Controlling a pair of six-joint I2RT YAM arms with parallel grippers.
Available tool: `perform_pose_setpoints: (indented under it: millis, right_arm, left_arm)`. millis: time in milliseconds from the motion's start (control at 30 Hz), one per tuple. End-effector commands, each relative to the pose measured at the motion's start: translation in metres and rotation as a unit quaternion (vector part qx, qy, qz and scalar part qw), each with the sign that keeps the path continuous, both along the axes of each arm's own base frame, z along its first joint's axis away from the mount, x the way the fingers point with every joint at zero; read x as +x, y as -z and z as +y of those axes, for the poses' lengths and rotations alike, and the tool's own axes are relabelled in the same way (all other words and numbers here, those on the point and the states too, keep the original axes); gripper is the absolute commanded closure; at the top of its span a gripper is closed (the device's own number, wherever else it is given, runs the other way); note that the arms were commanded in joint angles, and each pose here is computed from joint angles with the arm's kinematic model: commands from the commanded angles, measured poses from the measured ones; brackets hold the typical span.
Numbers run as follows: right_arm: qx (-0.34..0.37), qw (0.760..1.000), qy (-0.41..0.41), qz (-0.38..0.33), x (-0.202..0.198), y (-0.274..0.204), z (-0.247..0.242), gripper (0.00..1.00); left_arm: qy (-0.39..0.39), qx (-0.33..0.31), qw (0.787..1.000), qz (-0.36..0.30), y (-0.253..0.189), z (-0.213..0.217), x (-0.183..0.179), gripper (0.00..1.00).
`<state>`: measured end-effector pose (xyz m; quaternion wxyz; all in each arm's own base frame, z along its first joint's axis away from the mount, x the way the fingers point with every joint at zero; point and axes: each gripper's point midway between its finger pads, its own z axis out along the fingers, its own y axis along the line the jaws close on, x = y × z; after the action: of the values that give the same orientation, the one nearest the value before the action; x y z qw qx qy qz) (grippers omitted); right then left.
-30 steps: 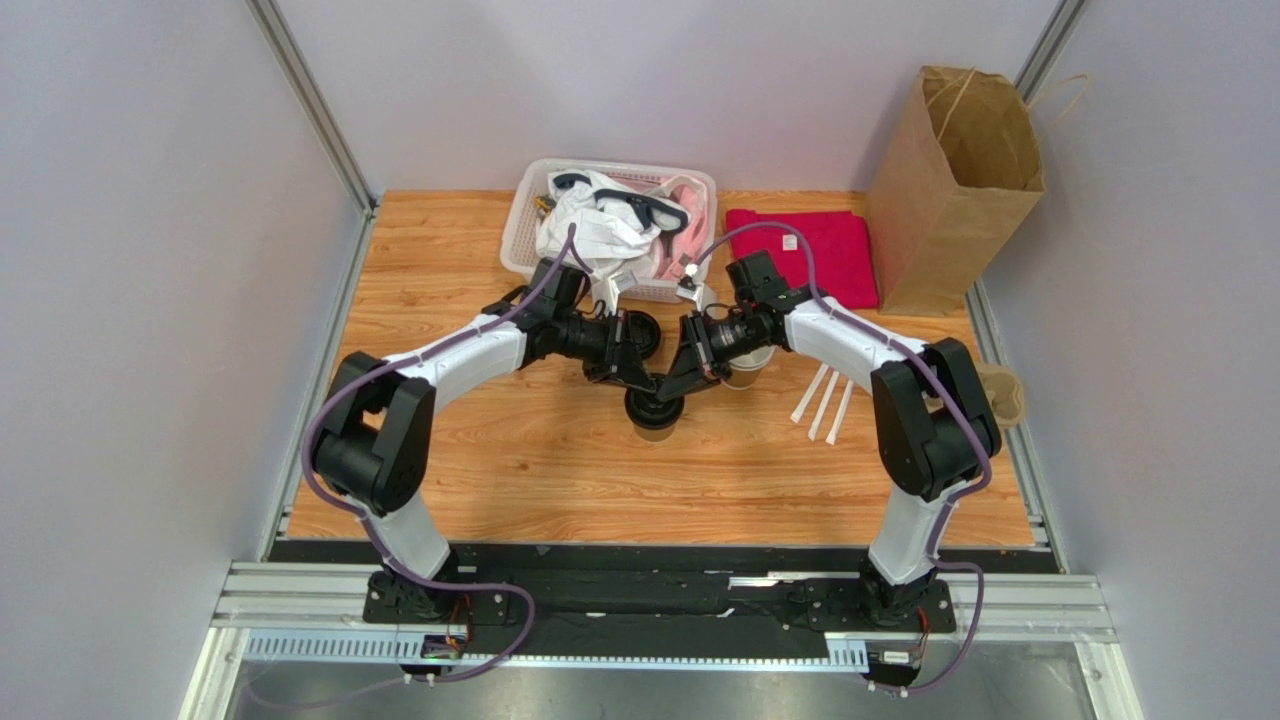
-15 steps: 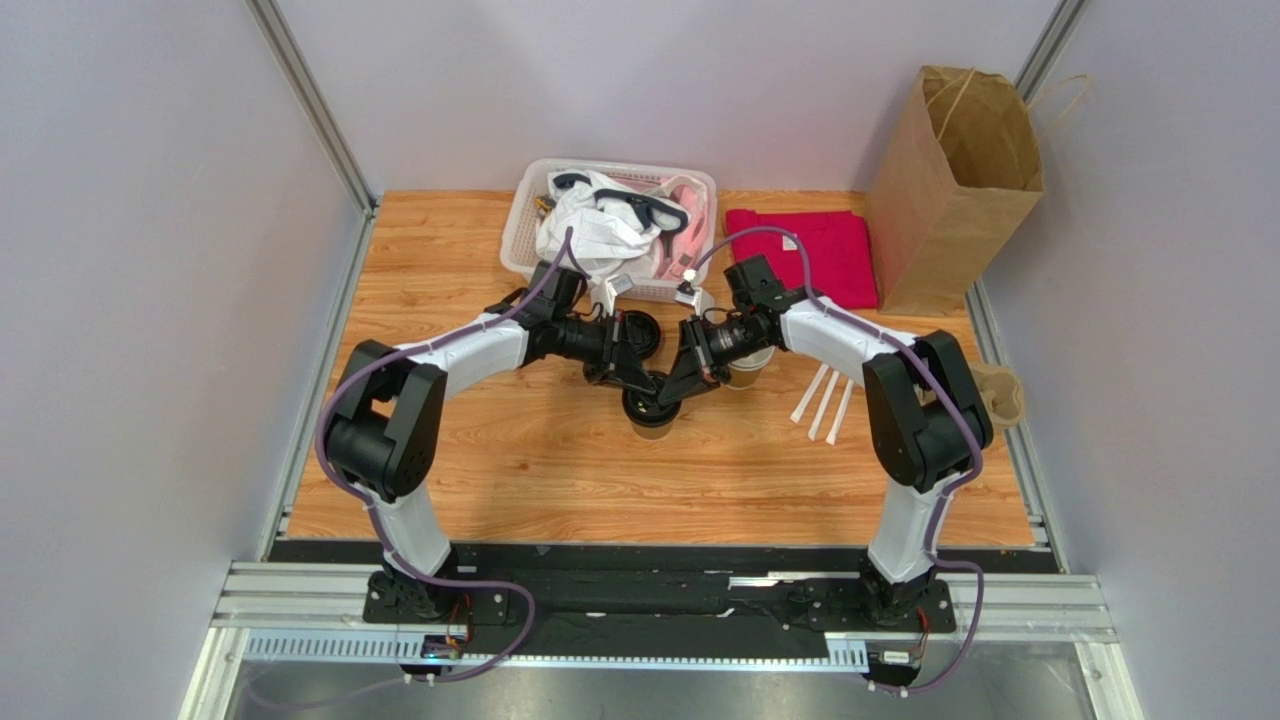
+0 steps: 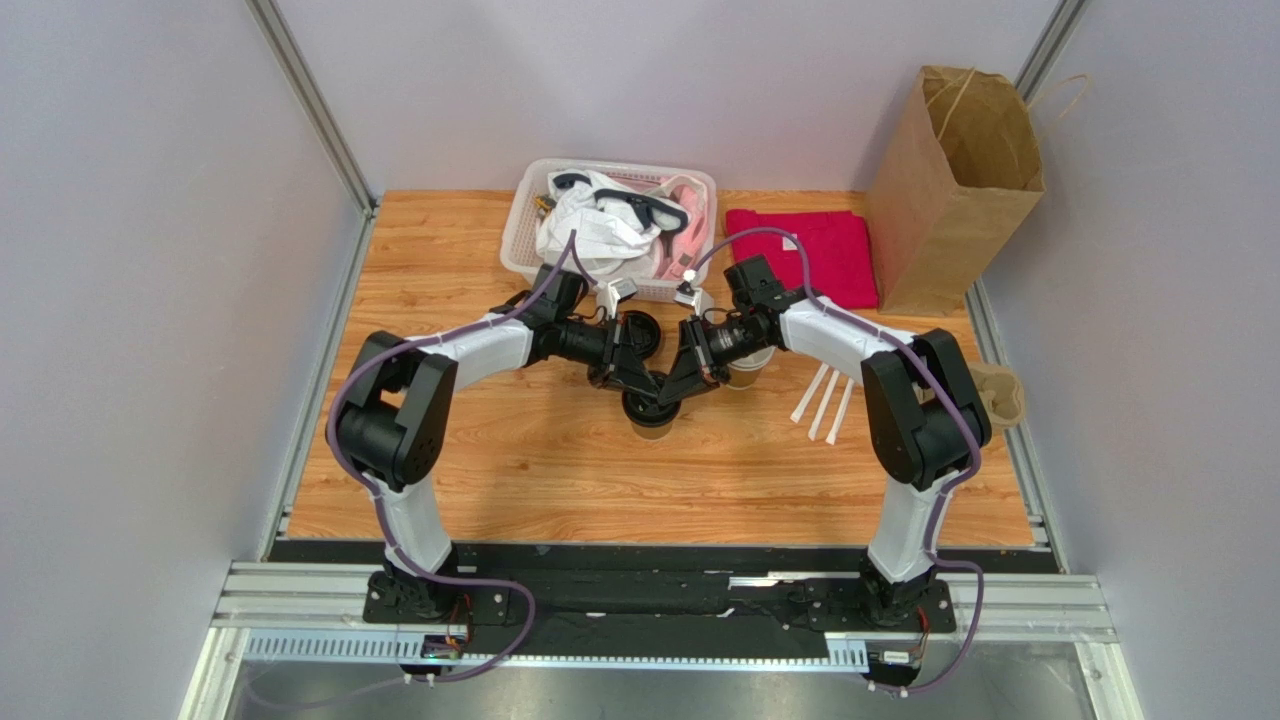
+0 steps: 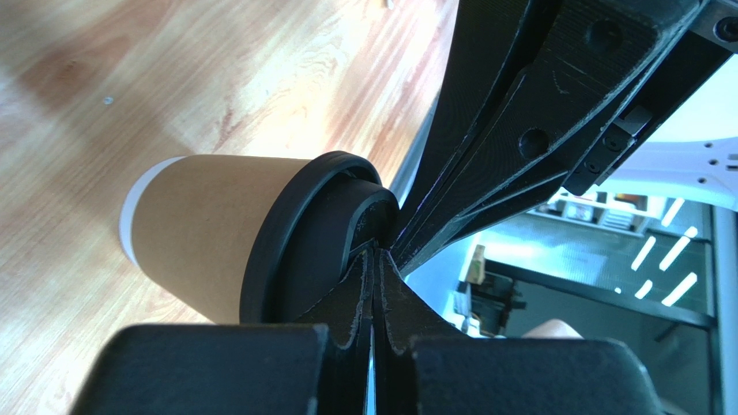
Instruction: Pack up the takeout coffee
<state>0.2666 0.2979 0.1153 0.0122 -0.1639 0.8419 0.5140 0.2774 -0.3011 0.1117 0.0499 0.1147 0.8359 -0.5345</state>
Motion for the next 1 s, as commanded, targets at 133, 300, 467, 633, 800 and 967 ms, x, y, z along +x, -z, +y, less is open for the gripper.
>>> perform_pose_setpoints:
  millis: [133, 300, 467, 633, 800, 967]
  right_arm:
    - [-0.160, 0.986, 0.019, -0.036, 0.005, 0.090, -0.034, 1.00]
    - [-0.161, 0.986, 0.015, -0.033, 0.003, 0.093, -0.035, 1.00]
    - [-0.112, 0.993, 0.009, -0.039, 0.001, 0.065, -0.022, 1.00]
    - [-0.045, 0.997, 0.005, -0.063, 0.003, 0.015, -0.004, 1.00]
    - [0.000, 0.998, 0.001, -0.067, 0.001, -0.024, 0.008, 1.00]
    - [0.027, 0.997, 0.002, -0.069, -0.002, -0.054, 0.011, 1.00]
  left_arm:
    - [-0.050, 0.104, 0.992, 0.054, 0.083, 0.027, 0.000, 1.00]
    - [-0.047, 0.094, 0.993, 0.048, 0.081, 0.027, 0.002, 1.00]
    - [-0.039, 0.041, 0.998, 0.005, 0.041, 0.017, 0.011, 1.00]
    - [-0.029, -0.005, 0.999, -0.031, -0.002, 0.009, 0.016, 1.00]
    - [-0.027, -0.040, 0.997, -0.054, -0.037, 0.006, 0.013, 1.00]
    - [-0.020, -0.051, 0.996, -0.072, -0.056, 0.010, 0.001, 1.00]
